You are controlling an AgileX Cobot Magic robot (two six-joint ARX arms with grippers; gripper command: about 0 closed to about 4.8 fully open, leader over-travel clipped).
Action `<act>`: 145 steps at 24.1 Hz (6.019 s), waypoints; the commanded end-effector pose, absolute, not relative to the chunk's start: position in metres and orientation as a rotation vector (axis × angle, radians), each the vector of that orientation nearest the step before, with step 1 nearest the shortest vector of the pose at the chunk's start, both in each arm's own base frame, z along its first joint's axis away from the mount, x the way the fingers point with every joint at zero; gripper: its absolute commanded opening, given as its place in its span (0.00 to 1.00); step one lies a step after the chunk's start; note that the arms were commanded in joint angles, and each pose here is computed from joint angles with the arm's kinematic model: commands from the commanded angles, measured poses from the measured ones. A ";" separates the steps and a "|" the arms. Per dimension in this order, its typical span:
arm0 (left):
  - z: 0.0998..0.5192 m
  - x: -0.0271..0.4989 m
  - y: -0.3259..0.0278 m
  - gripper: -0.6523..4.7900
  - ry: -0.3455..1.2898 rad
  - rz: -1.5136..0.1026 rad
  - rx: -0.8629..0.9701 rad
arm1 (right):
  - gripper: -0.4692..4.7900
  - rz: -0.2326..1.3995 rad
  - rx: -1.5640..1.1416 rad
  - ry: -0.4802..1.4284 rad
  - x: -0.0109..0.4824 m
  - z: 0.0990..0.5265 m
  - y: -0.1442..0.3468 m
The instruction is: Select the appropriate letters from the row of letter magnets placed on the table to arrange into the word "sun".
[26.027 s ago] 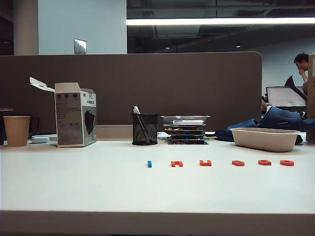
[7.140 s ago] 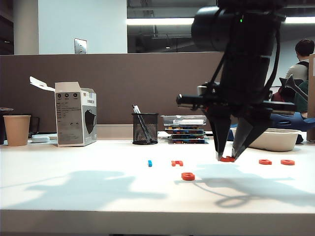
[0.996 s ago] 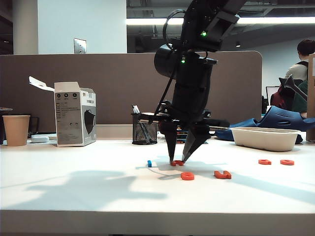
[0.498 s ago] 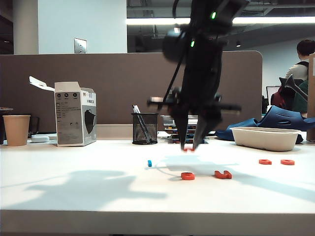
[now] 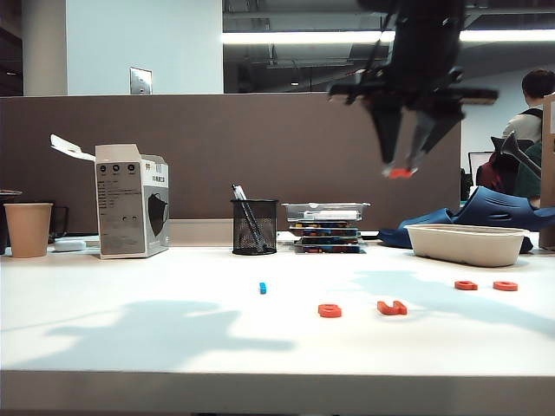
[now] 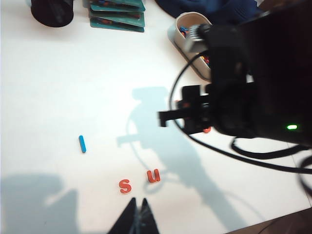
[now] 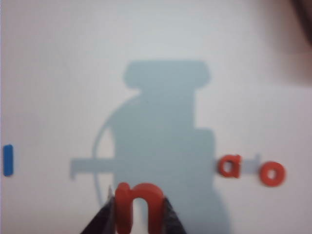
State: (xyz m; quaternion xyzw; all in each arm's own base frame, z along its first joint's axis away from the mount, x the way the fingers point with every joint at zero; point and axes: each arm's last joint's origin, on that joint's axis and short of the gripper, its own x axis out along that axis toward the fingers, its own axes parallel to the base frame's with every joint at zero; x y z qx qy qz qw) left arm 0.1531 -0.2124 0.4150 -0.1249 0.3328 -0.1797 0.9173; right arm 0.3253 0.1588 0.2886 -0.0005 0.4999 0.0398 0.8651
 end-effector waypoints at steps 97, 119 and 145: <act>0.536 0.148 0.003 0.11 0.023 0.125 0.034 | 0.08 -0.103 0.087 0.323 0.092 0.338 -0.007; 0.333 -0.022 0.000 0.11 -0.093 -0.121 -0.155 | 0.07 0.175 -0.021 0.065 0.027 0.293 0.005; 0.185 0.095 -0.008 0.11 -0.176 -0.132 -0.133 | 0.08 0.157 -0.024 -0.025 0.097 0.166 0.012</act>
